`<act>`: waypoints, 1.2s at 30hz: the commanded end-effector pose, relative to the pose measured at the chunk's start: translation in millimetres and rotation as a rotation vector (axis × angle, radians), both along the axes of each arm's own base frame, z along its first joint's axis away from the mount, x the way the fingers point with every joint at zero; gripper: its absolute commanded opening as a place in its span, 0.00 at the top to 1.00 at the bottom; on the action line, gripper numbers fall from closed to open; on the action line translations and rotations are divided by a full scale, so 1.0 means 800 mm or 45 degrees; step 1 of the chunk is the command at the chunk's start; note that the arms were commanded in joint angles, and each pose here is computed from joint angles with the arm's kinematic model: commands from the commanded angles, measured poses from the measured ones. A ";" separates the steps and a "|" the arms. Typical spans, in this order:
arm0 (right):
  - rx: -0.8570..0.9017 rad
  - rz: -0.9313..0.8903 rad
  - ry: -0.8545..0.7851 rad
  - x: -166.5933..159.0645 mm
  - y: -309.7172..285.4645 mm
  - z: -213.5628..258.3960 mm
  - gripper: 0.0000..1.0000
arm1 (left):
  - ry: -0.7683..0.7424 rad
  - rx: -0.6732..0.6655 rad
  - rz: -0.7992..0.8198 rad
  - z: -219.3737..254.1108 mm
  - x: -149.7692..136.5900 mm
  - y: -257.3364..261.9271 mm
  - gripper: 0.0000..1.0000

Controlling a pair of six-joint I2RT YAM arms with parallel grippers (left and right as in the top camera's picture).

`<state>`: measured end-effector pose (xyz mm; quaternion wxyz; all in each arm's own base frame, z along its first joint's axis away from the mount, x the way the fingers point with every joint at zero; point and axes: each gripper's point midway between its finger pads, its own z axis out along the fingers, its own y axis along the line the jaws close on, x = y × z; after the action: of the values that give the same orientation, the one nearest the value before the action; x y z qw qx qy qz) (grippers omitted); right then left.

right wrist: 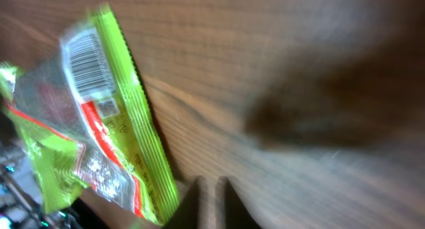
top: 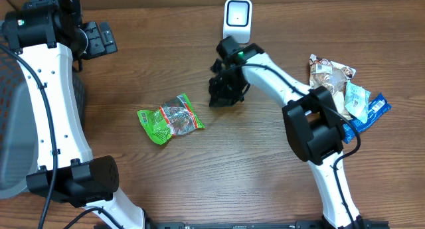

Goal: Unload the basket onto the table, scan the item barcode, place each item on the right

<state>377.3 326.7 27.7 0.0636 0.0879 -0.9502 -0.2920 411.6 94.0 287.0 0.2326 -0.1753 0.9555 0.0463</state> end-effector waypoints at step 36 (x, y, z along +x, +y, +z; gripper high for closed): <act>-0.015 -0.004 0.035 -0.022 0.032 -0.008 0.96 | 0.009 0.007 -0.031 -0.003 0.004 -0.004 0.00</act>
<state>350.0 365.7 16.6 0.0842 0.0769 -0.9524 -0.2829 411.6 94.0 287.0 0.2326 -0.1753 0.9555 0.0463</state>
